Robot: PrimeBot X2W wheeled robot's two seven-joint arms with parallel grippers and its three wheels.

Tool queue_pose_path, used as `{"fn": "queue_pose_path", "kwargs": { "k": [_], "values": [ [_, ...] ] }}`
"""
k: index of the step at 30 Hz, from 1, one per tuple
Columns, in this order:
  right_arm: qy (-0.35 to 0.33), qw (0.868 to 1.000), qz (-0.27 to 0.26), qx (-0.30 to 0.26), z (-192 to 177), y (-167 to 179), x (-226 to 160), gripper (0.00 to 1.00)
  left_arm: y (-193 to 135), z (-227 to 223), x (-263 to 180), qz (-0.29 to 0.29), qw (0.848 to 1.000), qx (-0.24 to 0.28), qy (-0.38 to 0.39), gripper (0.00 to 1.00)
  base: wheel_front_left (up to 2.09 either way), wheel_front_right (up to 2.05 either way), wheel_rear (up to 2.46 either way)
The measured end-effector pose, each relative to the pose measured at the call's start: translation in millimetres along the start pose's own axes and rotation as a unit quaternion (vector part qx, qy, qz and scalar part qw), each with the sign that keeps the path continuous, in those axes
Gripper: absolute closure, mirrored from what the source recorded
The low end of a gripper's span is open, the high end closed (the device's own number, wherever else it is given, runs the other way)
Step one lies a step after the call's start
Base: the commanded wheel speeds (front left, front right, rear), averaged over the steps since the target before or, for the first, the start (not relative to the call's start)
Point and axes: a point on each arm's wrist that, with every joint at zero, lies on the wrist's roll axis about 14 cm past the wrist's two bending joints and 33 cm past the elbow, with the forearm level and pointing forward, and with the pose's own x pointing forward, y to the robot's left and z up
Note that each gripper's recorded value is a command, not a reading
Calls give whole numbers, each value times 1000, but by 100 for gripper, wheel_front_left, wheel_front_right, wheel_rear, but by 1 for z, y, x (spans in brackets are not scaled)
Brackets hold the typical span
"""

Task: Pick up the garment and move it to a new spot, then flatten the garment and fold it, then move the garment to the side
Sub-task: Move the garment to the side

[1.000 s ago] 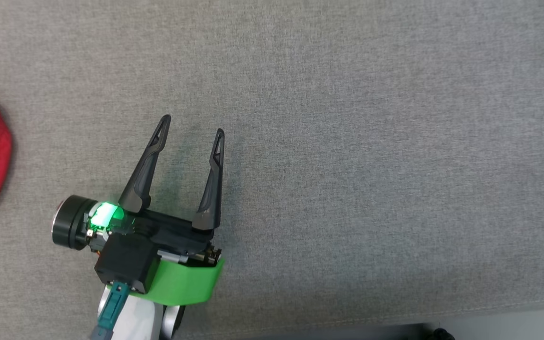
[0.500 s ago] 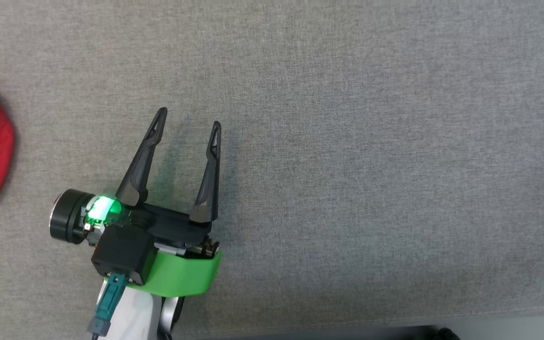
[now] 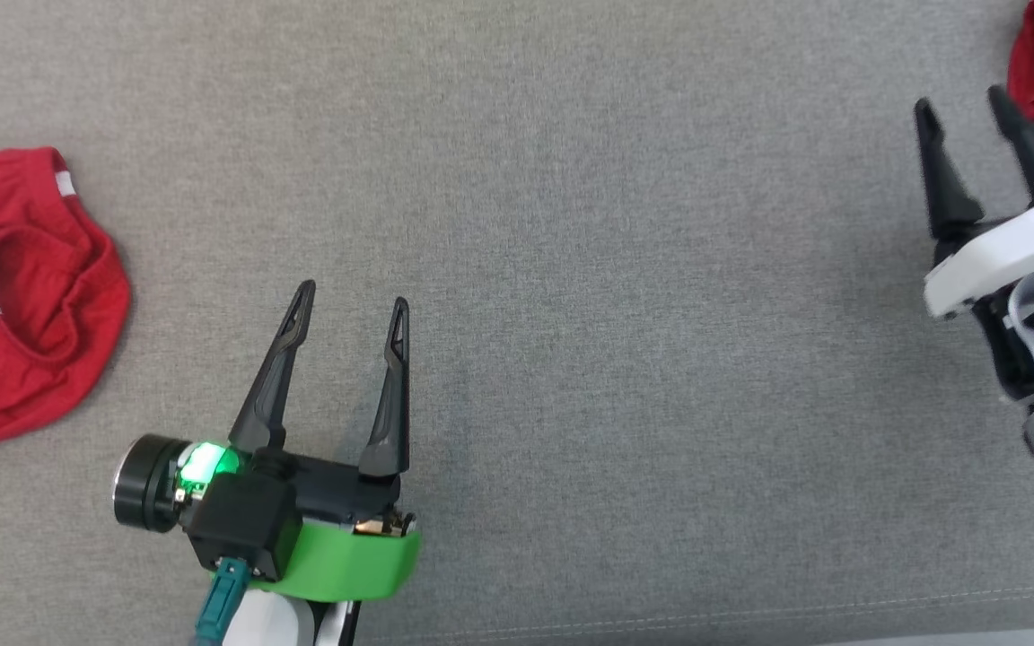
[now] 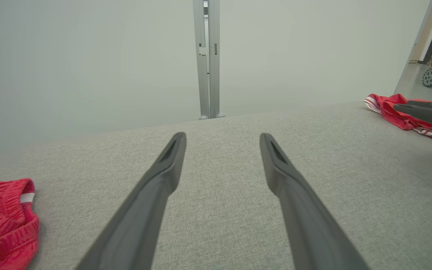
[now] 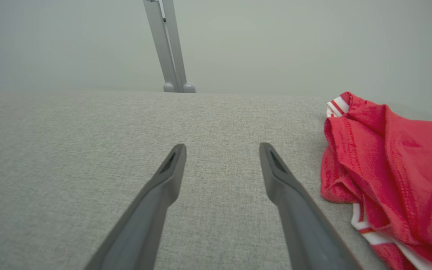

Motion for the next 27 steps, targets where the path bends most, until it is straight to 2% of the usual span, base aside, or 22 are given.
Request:
{"fn": "queue_pose_path", "kwargs": {
  "k": [7,12,18,22,27],
  "values": [
    [-32,998,41,40,17,61,-45,0,5,18,-35,33,999,2,-4,0,0,0,0],
    [-58,995,50,62,29,90,-81,0,17,23,-63,70,998,2,0,0,0,0,0],
    [-103,991,38,82,50,108,-124,0,27,31,-93,99,995,5,-5,0,0,0,0],
    [-137,988,29,72,66,110,-147,0,29,41,-101,103,994,9,-20,0,0,0,0],
    [-127,988,25,80,54,119,-168,0,34,43,-109,112,993,13,-24,0,0,0,0]
  ]
}}
